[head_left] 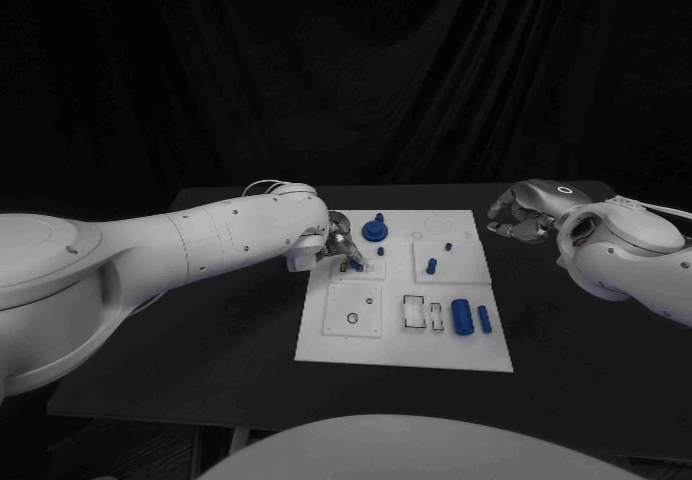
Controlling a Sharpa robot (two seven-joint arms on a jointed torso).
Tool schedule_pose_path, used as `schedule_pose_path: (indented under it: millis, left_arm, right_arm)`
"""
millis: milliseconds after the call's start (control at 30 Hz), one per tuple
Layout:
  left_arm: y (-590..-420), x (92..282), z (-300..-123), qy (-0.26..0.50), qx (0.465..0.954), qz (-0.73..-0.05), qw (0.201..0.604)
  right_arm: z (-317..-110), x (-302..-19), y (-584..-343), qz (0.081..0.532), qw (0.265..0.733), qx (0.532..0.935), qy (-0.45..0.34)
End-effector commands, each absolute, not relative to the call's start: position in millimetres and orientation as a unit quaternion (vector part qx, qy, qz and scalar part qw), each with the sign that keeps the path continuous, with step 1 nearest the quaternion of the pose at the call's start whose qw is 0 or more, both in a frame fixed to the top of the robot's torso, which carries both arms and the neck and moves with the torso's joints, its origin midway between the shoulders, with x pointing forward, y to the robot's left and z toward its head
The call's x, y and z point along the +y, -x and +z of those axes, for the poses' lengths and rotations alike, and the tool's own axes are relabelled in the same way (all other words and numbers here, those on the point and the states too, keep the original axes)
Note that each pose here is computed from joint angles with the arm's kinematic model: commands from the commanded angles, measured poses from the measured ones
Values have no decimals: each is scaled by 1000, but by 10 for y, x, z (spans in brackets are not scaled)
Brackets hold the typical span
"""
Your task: Assemble the parts on the task board
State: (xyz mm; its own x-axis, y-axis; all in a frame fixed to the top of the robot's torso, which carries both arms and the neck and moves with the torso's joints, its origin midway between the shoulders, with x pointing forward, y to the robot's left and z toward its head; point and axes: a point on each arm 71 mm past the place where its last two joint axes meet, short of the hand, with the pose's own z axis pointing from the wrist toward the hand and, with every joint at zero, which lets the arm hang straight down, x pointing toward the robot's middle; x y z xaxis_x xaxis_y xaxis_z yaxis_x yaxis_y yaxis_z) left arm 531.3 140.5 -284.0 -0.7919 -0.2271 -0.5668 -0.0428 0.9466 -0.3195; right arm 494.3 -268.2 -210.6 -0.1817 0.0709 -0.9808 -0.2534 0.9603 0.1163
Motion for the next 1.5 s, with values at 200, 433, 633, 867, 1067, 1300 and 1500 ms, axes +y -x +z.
schedule_pose_path:
  millis: [200, 433, 633, 867, 1067, 1300, 1500]
  left_arm:
    - [-5298, 1362, -2841, 75, 931, -157, 320]
    - [-5283, 1350, -2851, 72, 933, -159, 316]
    - [-5280, 1357, -2861, 71, 934, -157, 313]
    - [-5284, 1358, -2863, 72, 934, -156, 314]
    - [-5289, 1370, -2861, 74, 932, -158, 317]
    - [-5288, 1380, -2859, 75, 932, -160, 318]
    - [-5276, 1360, -2856, 72, 931, -166, 318]
  right_arm:
    - [-2122, -2680, -4946, 120, 634, 762, 58]
    - [-2124, -2675, -4947, 120, 633, 762, 58]
    - [-2125, -2677, -4948, 119, 633, 763, 58]
    - [-2127, -2680, -4952, 118, 633, 763, 58]
    - [-2128, -2684, -4953, 117, 632, 764, 58]
    - [-2131, -2683, -4955, 116, 631, 765, 58]
    - [-2134, -2679, -4956, 115, 629, 766, 58]
